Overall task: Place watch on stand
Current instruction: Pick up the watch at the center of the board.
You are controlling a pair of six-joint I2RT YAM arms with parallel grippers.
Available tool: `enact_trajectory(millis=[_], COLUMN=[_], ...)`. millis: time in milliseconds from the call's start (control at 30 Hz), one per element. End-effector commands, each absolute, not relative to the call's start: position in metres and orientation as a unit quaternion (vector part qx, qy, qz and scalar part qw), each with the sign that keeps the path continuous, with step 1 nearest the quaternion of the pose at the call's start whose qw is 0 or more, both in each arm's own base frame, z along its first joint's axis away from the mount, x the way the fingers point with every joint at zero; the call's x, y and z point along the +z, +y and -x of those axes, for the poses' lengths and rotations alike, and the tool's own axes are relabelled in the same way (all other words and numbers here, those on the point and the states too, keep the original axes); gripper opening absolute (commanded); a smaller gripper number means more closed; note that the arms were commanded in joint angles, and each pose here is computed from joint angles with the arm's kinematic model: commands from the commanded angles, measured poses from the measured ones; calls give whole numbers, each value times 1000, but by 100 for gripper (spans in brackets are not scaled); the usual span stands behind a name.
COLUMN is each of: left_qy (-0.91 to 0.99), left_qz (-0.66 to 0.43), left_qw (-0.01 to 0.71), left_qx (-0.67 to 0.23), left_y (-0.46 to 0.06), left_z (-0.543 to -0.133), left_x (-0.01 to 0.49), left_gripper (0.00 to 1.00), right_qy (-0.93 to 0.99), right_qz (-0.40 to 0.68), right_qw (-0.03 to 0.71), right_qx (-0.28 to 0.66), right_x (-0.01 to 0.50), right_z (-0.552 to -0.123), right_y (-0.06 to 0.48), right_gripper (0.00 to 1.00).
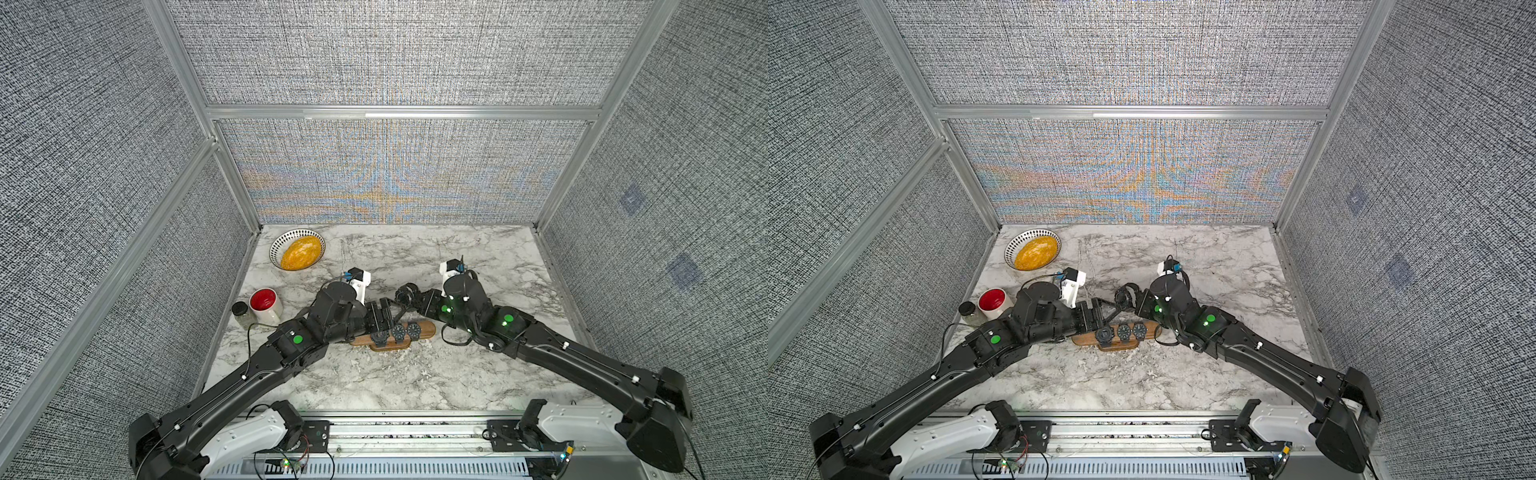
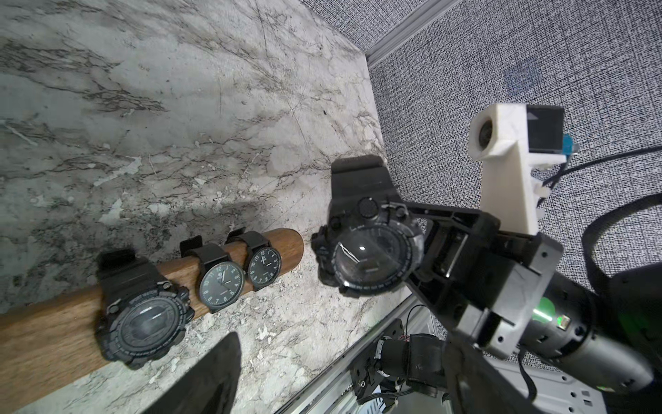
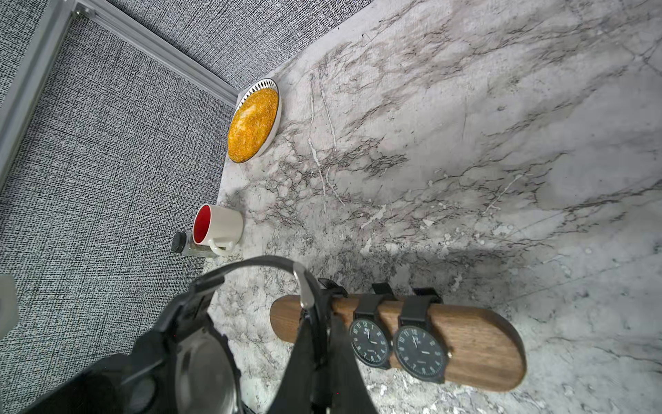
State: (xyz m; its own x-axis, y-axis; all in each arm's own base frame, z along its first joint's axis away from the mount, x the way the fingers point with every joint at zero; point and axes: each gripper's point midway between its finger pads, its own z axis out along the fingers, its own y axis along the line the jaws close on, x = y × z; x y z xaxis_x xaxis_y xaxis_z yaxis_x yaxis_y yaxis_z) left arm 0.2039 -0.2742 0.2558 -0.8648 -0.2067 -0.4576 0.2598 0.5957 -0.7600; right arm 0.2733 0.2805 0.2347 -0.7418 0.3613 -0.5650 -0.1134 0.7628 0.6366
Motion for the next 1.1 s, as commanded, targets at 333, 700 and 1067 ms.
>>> enact_trajectory(millis=[333,700,1067], left_qy=[864,872,881], left_qz=[-33,-25,-12], left_qw=[261,255,256], left_qx=[-430,-417,-397], left_y=[-277,-275,-272], left_z=[-207,-209,-214], left_x=[260,253,250], left_gripper=[93,84,74], right_qy=[872,867,865], right_qz=[-60,-38,-18], right_qw=[348,346,340], right_qx=[338,357,368], right_x=[235,238,236], right_z=[-274,-271,-266], right_y=[298,312,323], right_gripper=[0,0,0])
